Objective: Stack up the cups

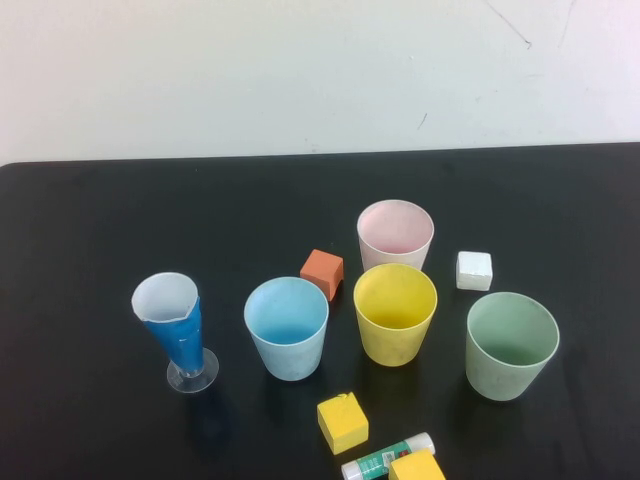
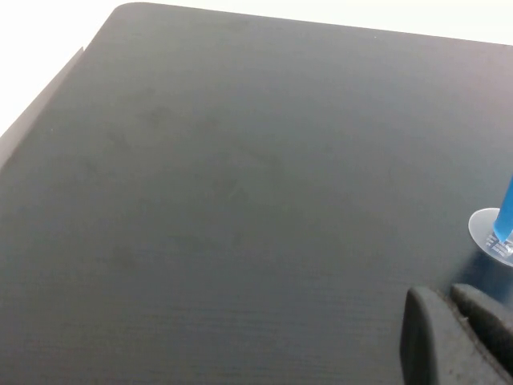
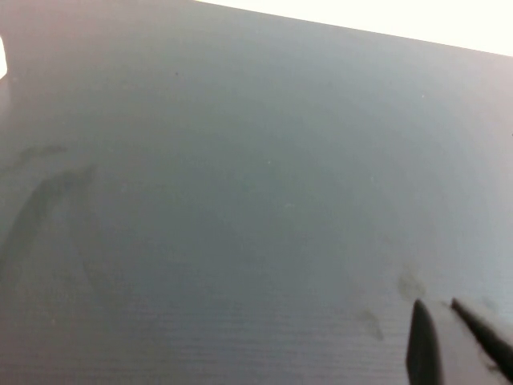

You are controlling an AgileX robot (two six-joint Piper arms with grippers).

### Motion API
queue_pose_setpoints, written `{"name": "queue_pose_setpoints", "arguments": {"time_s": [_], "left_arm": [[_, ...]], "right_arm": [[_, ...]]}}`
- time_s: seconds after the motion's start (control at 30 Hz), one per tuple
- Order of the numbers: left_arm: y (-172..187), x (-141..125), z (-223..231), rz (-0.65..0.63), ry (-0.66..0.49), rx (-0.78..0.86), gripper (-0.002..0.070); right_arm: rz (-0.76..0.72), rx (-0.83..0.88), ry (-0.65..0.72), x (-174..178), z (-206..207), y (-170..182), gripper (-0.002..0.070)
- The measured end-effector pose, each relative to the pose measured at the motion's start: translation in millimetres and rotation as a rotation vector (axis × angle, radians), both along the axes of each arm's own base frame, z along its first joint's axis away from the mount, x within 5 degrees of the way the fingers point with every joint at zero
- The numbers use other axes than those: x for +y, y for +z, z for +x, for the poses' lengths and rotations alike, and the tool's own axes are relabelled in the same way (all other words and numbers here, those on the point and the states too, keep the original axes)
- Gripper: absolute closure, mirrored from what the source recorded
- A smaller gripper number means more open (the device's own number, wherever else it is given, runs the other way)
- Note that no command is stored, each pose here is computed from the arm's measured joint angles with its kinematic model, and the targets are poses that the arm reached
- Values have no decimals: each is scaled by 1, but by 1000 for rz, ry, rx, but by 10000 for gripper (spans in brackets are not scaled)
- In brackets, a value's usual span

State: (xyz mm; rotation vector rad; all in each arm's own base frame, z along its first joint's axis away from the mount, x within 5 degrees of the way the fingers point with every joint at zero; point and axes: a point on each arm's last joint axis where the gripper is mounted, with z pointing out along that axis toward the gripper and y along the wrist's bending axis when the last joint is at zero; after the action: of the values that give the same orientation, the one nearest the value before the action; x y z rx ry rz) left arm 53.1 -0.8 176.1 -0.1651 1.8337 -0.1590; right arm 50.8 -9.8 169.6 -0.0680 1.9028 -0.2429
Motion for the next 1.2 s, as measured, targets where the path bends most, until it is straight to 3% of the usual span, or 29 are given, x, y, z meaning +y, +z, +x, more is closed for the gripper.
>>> {"name": "queue_pose_setpoints", "arguments": {"time_s": [0.6,0.73,0.9,0.97,1.1,1.2], "left_arm": [[0,1,0,34,3,0,676],[0,1,0,34,3,0,676],[0,1,0,34,3,0,676],[0,1,0,34,3,0,676],[0,1,0,31,5,-4,676],[4,-3,1,-208,18,-42,676]], "right_arm": [[36,-3,-2,1,0,0,666],[220,-42,-9,6,1,2,666],[647,-130,-34,14,3,7,666],[751,-146,-37,16,4,9,666],[821,-159,-41,17,4,10,666],[831,-176,-41,16,4,12,666]]}}
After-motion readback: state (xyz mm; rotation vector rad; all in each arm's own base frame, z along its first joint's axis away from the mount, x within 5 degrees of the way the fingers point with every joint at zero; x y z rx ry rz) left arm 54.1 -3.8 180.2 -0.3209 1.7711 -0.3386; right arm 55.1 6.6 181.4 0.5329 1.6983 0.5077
